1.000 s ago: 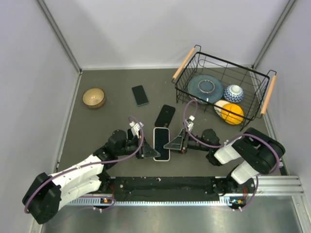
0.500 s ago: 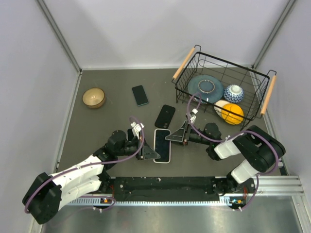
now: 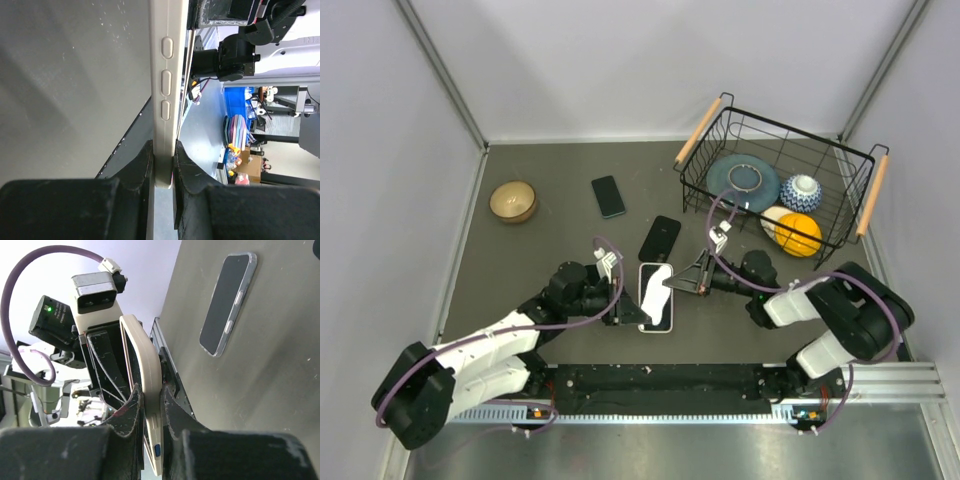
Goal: Put the phone into the phone case
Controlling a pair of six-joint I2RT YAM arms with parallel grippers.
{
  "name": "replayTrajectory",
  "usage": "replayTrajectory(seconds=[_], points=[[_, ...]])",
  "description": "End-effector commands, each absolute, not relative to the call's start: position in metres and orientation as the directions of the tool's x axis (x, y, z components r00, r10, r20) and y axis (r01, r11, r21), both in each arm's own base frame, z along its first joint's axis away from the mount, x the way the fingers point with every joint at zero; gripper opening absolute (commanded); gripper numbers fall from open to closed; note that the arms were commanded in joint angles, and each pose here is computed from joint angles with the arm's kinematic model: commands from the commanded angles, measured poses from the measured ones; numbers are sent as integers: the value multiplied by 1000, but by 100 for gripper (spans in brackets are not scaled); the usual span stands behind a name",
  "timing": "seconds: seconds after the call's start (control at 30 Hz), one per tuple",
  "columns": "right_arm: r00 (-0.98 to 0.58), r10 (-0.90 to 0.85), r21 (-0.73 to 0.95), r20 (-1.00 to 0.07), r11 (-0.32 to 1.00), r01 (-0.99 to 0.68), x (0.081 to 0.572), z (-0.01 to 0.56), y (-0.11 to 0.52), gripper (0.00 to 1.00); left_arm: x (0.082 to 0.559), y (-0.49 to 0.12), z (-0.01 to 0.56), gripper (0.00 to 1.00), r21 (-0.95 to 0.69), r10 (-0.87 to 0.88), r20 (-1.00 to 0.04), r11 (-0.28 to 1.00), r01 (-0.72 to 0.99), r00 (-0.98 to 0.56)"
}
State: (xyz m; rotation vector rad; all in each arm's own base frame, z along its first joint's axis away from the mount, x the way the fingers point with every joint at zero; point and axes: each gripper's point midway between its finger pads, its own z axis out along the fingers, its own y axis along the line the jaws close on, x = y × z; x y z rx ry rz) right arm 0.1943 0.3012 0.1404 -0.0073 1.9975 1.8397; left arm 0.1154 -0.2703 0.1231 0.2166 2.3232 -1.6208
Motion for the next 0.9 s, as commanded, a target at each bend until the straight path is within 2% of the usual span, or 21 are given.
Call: replayTrajectory(seconds=[0.0, 0.07, 0.1, 0.13, 0.23, 0.57, 0.63, 0.8, 0.87], points=[[-802, 325, 860, -501, 89, -502, 207, 195, 303, 0, 121, -265, 103, 0, -853, -40, -322, 446, 272, -946], [-796, 300, 849, -526, 130, -512, 207, 196, 303, 2, 121, -266, 106, 0, -858, -42, -329, 431, 280, -944], [-792, 292, 843, -536, 135, -521, 206, 198, 302, 7, 119, -266, 107, 0, -863, -44, -328, 420, 281, -943], [-783, 295, 835, -547, 131, -534, 204, 204, 301, 18, 117, -270, 115, 0, -874, -33, -345, 377, 308, -938], [-761, 295, 811, -578, 98, -577, 198, 221, 300, 31, 108, -275, 131, 0, -894, -7, -373, 271, 357, -928], [-728, 324, 788, -605, 109, -606, 206, 241, 300, 32, 103, -274, 135, 0, -897, 2, -383, 238, 372, -924], [-711, 341, 777, -615, 112, -619, 209, 245, 300, 38, 101, -274, 134, 0, -899, 11, -380, 232, 372, -925], [-694, 348, 764, -630, 120, -634, 214, 253, 301, 41, 96, -274, 137, 0, -902, 24, -384, 203, 381, -923], [-696, 342, 763, -631, 114, -636, 214, 254, 302, 36, 96, -274, 138, 0, -903, 25, -385, 199, 382, -923]])
